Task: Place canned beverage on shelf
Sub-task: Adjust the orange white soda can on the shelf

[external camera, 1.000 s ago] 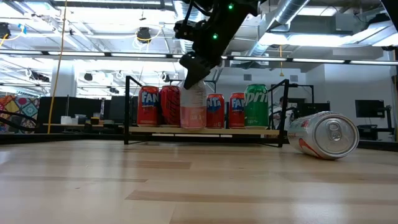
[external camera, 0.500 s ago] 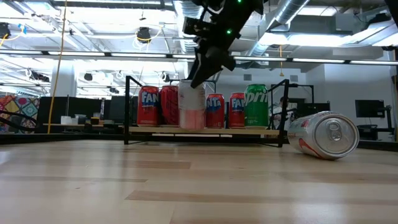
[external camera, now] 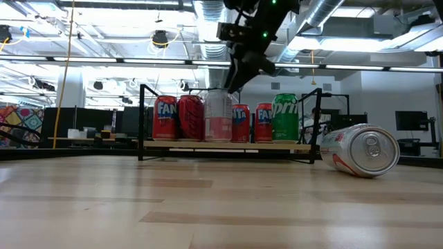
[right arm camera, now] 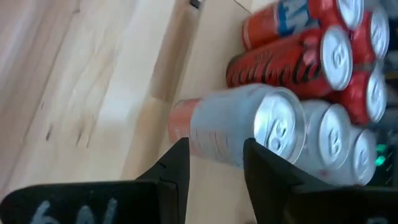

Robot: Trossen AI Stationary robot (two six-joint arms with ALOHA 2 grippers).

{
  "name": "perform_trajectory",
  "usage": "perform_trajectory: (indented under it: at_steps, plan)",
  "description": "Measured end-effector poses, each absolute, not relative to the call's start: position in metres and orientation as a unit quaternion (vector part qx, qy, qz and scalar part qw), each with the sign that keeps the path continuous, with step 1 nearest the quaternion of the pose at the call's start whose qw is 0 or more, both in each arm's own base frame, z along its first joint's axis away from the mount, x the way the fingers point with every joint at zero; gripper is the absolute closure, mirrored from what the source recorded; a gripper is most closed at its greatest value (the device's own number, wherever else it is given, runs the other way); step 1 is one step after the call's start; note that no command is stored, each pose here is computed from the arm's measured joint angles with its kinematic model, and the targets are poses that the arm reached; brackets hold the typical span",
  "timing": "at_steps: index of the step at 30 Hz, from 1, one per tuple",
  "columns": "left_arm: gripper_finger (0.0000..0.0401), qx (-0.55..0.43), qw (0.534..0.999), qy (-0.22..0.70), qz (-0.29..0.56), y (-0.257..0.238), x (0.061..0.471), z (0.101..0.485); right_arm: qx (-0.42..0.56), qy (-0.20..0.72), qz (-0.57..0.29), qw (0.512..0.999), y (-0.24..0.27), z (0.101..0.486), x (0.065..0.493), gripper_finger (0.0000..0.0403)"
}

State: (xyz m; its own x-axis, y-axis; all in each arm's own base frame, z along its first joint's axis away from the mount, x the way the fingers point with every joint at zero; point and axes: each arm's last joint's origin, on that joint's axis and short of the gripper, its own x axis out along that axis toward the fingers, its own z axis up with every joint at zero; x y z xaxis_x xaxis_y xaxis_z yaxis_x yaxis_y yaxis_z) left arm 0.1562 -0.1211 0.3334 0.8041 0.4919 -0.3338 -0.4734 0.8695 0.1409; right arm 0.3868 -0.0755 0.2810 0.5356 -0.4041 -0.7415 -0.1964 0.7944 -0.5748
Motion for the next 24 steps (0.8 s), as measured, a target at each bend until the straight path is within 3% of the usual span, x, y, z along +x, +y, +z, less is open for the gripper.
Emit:
perform_trajectory:
  at_steps: [9,17,20,24]
  plan:
    - [0.0076,0.017,0.95,0.178,0.257,-0.121,0.157,0.333,-0.176,0.527,-0.096,0.826,-0.075,0.276,0.371,0.0261]
    - [0.0076,0.024,0.947,0.165,0.276,-0.126,0.162,0.329,-0.095,0.523,-0.142,0.835,-0.106,0.278,0.362,0.0258]
    - [0.0076,0.037,0.943,0.17,0.282,-0.129,0.167,0.324,-0.078,0.49,-0.139,0.857,-0.109,0.282,0.367,0.0239]
    - [0.0076,0.048,0.94,0.178,0.286,-0.132,0.172,0.318,-0.079,0.463,-0.136,0.872,-0.109,0.285,0.372,0.0172]
